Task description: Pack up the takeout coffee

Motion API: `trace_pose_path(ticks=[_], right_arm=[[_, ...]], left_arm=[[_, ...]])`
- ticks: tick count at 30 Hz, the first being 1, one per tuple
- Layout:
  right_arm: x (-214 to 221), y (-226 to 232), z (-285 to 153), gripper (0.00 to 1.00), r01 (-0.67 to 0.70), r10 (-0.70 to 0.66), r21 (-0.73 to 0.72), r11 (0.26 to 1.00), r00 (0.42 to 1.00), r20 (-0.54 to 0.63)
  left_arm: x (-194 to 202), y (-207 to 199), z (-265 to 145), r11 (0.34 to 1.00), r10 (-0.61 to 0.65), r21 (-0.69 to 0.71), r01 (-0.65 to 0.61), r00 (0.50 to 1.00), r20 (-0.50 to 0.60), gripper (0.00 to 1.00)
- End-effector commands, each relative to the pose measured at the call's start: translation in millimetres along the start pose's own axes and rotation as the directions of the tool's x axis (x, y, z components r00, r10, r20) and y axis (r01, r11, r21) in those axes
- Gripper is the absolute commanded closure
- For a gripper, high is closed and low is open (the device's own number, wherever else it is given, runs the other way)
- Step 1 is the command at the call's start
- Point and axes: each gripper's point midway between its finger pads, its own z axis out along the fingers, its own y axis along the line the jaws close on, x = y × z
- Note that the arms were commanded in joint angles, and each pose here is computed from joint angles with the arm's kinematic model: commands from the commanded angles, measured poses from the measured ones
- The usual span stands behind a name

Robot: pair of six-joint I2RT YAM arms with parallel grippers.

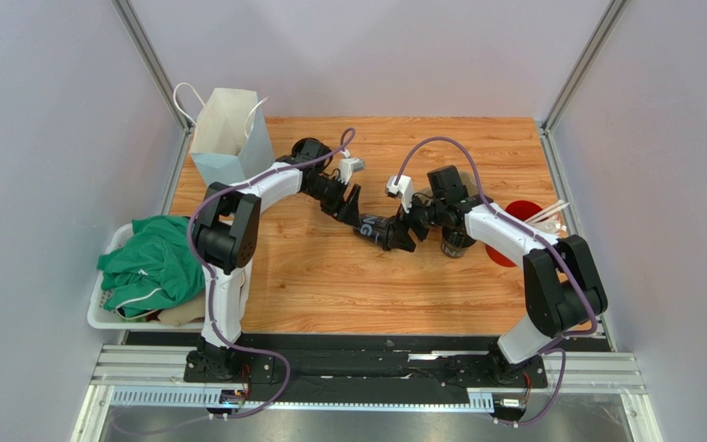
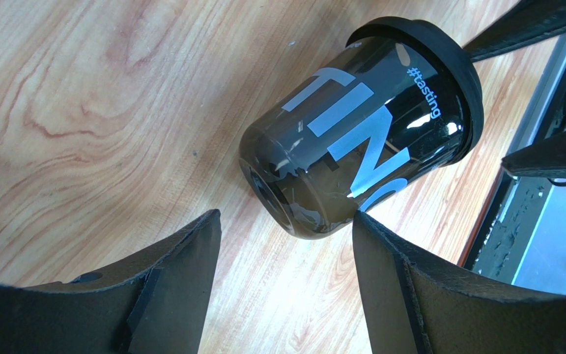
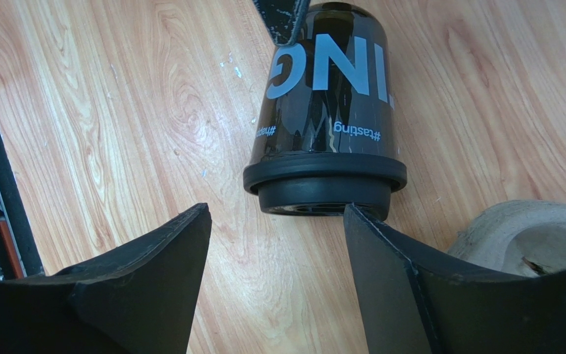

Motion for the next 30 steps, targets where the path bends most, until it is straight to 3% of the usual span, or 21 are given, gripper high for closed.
trace_pose_path(ticks=[1,8,14,30], right_arm=[[-30,-14,1,0.28,0.004,-0.005,0.013,1.000,0.997,0.077],[-32,-36,-9,0.28,-0.007,0.002,0.055,0.998,0.996,0.091],[-28,-44,-9,0.30,-0.049,0.049,-0.001,0.999,0.995,0.088],[-14,-37,4,0.37,0.041,-0.040,-0.019,0.999,0.999,0.032]], left_arm=[[4,11,6,0.999,0.003,-0.038,-0.003,1.000,-0.019,0.26],[3,15,1,0.999,-0.023,-0.027,0.023,1.000,-0.003,0.26],[-9,19,-16,1.000,-0.024,-0.019,0.025,0.999,0.048,0.26],[-32,13,-29,1.000,-0.009,0.001,0.009,0.995,0.098,0.26]])
